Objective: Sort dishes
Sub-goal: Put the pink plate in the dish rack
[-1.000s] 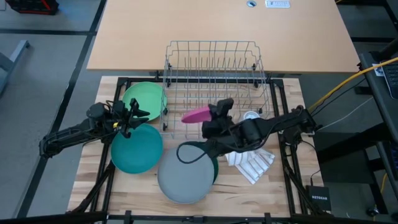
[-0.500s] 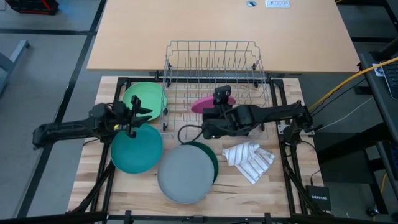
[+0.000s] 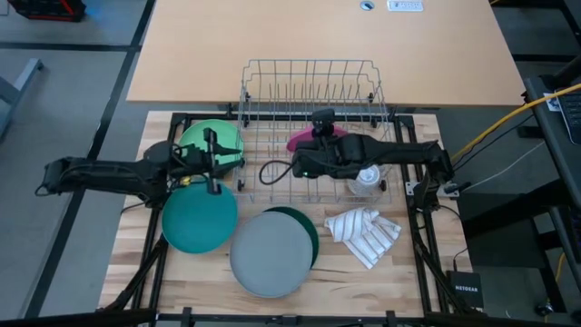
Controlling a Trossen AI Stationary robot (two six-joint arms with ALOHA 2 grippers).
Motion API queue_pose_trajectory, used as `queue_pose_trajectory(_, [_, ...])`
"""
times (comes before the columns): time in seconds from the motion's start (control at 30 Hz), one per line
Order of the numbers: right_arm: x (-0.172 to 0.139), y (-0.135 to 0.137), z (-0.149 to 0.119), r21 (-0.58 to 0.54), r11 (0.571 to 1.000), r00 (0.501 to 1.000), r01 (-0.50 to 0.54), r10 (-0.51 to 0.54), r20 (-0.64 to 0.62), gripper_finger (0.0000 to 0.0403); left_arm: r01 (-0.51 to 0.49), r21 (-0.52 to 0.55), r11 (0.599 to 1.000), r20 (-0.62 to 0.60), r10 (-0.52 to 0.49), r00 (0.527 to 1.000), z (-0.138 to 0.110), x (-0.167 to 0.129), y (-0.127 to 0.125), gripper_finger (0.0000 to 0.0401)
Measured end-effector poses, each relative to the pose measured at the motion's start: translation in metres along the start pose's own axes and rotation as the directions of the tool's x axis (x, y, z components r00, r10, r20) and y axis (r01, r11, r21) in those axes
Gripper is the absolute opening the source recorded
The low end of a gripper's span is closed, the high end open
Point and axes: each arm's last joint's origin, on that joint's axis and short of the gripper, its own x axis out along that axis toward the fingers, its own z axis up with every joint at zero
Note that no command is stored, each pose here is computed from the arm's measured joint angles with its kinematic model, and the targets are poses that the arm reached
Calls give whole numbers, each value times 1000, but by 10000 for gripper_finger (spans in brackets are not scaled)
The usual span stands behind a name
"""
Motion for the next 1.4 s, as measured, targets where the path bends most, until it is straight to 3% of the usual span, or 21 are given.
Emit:
queue_pose_trajectory(0.4, [-3,0,7,64,998,998,-18,15,61,12,40,24,999,-163,-36,986,-21,56,-5,117])
queue_pose_trajectory(0.57, [-4,-2,12,114,993,995,-28,16,100,12,-21,74,997,-184,34,982,-20,71,-3,117])
queue_pose_trajectory(0.73, [-4,-2,14,130,990,992,-45,29,121,12,-97,126,987,-173,118,978,-14,75,1,117])
queue_pose_trajectory(0.87, [-4,-2,15,133,989,990,-62,44,133,12,-111,128,986,-136,128,982,-10,75,2,117])
queue_pose_trajectory(1.23, [-4,-6,20,250,966,986,-63,21,168,12,-116,32,993,-130,119,984,-9,75,-1,117])
queue_pose_trajectory(1.4, [-4,-6,20,217,975,985,-58,21,168,12,-55,88,995,-136,66,989,-8,75,-13,117])
